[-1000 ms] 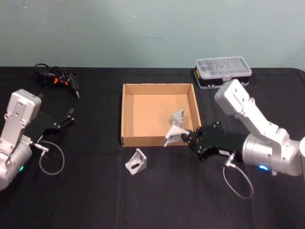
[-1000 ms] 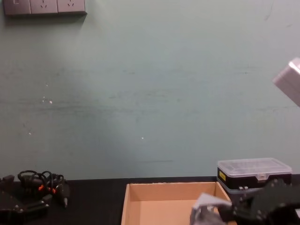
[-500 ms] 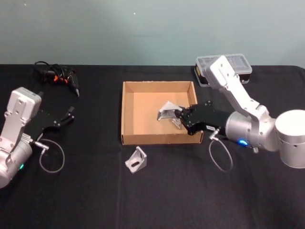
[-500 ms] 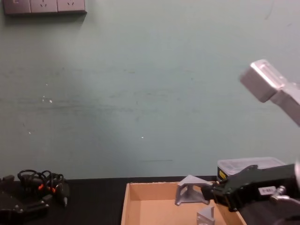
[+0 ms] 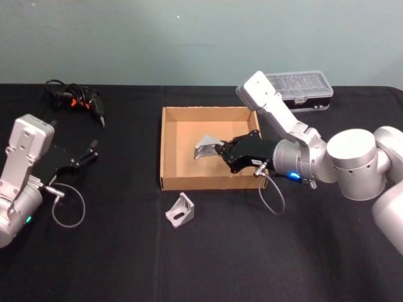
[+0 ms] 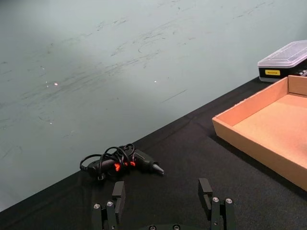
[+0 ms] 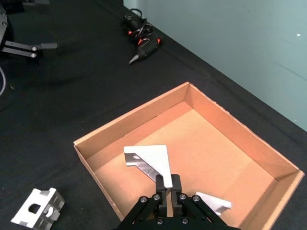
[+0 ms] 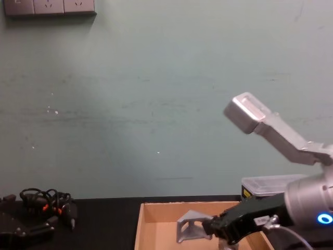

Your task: Use one hand to pick up the angle iron from the table and place it into the box.

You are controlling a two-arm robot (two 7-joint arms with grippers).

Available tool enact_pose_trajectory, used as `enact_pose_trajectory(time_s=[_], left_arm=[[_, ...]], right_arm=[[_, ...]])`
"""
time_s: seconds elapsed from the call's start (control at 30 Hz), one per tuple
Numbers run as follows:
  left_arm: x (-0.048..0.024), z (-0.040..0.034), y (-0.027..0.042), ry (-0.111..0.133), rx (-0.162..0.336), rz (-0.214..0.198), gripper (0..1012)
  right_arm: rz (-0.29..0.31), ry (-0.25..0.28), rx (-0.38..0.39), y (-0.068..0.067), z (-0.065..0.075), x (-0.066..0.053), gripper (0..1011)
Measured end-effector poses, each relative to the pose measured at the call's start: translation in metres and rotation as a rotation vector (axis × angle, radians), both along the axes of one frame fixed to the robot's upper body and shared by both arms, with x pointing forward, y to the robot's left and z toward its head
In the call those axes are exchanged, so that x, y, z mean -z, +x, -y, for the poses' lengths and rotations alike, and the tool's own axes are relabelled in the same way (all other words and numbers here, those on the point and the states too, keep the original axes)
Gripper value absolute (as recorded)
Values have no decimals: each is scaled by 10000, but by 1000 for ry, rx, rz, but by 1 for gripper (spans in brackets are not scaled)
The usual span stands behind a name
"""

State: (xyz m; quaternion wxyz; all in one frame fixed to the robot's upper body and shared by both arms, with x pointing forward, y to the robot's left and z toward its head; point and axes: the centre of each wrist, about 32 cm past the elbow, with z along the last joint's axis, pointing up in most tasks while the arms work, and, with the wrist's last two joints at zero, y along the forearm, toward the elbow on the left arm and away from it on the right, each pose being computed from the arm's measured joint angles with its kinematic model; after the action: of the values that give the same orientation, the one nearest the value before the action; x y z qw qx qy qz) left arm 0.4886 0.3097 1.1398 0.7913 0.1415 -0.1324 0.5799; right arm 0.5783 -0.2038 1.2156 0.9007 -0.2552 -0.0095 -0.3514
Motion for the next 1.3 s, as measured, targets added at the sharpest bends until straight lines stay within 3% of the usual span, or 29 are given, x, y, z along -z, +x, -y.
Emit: enact_pose_trajectory(time_s=[0.37, 0.9, 1.0, 1.3], left_arm=[[0, 0, 0, 0, 0, 0, 1000], [0, 0, 0, 0, 0, 0, 1000], [0, 0, 0, 0, 0, 0, 1000], [0, 0, 0, 0, 0, 0, 1000]], right_arm=[[-28, -31, -4, 134, -113, 118, 58], [-39, -44, 10, 202, -114, 184, 58], [-41, -44, 11, 199, -112, 196, 97], [-23, -32, 30, 168, -84, 183, 390]])
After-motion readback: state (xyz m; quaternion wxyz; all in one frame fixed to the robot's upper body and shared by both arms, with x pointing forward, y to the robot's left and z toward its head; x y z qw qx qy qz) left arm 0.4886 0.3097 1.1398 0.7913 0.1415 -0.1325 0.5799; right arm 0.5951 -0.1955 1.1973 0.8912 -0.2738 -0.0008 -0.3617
